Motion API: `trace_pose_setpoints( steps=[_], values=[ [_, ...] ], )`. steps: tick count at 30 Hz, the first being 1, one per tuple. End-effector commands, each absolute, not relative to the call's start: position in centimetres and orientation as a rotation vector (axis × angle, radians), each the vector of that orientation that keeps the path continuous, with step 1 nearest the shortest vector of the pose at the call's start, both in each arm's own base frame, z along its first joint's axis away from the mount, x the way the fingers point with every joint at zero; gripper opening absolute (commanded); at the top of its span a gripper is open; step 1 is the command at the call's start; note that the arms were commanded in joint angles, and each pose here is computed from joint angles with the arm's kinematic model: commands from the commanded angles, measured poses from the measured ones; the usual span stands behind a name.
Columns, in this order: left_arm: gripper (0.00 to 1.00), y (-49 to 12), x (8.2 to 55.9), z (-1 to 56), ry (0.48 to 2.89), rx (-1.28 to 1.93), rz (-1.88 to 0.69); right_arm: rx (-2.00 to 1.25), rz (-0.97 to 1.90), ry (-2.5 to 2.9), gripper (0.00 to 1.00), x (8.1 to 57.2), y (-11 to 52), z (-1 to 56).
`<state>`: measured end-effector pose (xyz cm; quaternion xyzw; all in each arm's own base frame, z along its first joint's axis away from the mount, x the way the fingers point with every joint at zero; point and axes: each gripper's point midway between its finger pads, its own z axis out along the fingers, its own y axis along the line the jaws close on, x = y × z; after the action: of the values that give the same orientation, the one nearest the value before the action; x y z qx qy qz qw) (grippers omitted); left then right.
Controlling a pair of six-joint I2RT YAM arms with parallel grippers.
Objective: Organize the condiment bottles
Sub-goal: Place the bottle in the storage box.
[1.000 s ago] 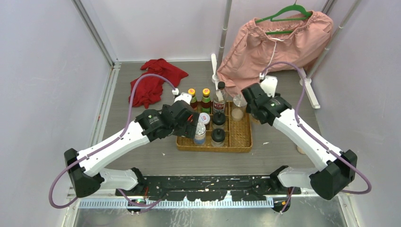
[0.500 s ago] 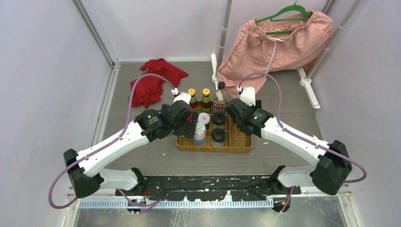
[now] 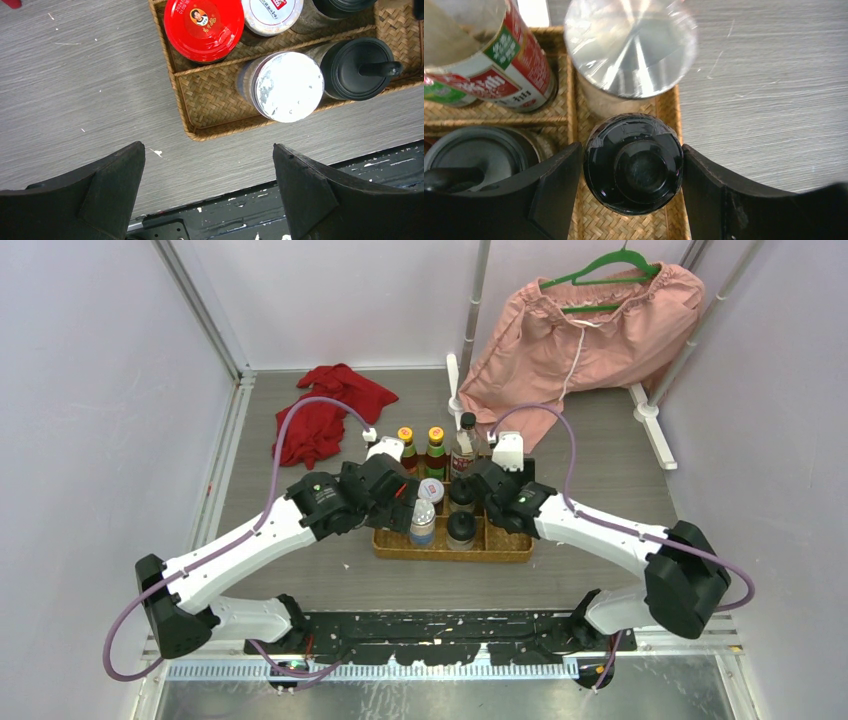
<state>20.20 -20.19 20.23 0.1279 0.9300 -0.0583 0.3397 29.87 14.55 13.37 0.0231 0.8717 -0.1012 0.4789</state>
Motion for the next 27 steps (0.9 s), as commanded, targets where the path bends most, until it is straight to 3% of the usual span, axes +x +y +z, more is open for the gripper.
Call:
trace_pose_setpoints(
  steps=[1, 22, 25, 27],
  values=[
    [1.00, -20.0, 20.7, 20.3, 2.406, 0.308, -0.137, 0.092, -0.140, 2.091, 0.01, 30.7, 16.9, 13.6],
    [1.00, -20.1, 20.8, 19.3, 2.422, 0.307, -0.143, 0.177, -0.175, 2.100, 0.01, 28.8, 15.2, 11.1],
    [1.00, -20.1, 20.8, 19.2, 2.424, 0.303, -0.144, 0.169, -0.178, 2.116, 0.12, 28.5, 15.0, 10.6],
    [1.00, -20.1, 20.7, 19.2, 2.425, 0.304, -0.141, 0.161, -0.172, 2.124, 0.37, 28.2, 15.1, 10.5]
  ],
)
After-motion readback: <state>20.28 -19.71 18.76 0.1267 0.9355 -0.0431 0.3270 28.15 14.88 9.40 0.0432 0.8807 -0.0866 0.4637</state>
